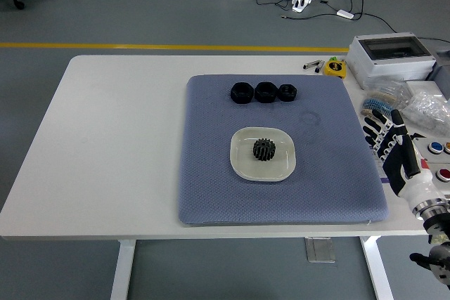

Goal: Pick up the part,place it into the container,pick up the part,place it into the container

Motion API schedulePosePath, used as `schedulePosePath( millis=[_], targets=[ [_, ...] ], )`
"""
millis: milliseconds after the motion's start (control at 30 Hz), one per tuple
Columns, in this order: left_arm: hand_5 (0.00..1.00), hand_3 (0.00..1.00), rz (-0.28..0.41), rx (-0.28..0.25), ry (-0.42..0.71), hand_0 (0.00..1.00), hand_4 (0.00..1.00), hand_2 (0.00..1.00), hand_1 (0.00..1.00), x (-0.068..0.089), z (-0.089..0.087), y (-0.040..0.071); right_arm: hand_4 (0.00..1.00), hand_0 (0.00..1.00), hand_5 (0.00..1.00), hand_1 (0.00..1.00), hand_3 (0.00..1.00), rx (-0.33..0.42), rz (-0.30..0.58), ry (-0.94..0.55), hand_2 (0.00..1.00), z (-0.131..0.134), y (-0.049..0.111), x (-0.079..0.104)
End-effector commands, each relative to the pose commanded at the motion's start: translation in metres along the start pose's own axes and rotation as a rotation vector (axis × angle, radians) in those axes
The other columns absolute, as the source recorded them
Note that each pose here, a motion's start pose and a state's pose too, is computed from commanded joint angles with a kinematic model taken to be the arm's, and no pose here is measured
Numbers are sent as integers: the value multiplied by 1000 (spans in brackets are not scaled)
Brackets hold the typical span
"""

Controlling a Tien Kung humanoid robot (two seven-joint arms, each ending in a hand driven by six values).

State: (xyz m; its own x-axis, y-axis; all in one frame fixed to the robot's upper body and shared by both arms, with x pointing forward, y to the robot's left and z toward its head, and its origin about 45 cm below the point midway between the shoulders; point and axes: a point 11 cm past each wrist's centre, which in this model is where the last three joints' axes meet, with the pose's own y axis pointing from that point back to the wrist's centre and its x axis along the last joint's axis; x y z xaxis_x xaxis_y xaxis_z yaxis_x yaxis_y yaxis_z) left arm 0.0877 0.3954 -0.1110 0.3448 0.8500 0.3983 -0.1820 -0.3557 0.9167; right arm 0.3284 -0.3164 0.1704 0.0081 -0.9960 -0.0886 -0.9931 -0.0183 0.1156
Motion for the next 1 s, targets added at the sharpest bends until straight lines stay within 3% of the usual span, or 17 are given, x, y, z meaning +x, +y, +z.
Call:
schedulePosePath(
  millis=[67,100,267,300,600,867,900,1000],
  targets=[
    [661,654,0,1,0,708,684,750,719,0,0,0,998,748,998,760,800,14,13,10,795,-2,1,2],
    [662,654,0,2,0,708,684,750,717,0,-1,0,998,529,904,643,692,27,16,18,705,-5,0,1],
    [662,654,-1,4,-14,708,684,750,717,-1,-1,0,998,529,904,643,692,65,-4,52,705,-19,-7,-3],
    [667,653,-1,4,-15,706,683,748,712,-1,-1,0,993,346,872,537,548,71,-15,66,615,-22,-9,-4],
    [668,654,0,6,-13,707,683,748,713,0,-2,0,981,363,864,546,543,43,-175,191,617,-25,-15,-31],
    [672,654,-4,14,-17,708,682,745,712,0,-6,0,981,359,869,541,541,8,-237,177,611,-14,-21,-57],
    [672,654,-5,15,-17,708,681,747,713,-1,-6,0,980,336,871,526,491,4,-240,177,564,-13,-22,-58],
    [672,654,-7,18,-17,708,681,747,713,-1,-7,0,980,336,871,526,491,-16,-270,185,564,-8,-23,-69]
  ],
)
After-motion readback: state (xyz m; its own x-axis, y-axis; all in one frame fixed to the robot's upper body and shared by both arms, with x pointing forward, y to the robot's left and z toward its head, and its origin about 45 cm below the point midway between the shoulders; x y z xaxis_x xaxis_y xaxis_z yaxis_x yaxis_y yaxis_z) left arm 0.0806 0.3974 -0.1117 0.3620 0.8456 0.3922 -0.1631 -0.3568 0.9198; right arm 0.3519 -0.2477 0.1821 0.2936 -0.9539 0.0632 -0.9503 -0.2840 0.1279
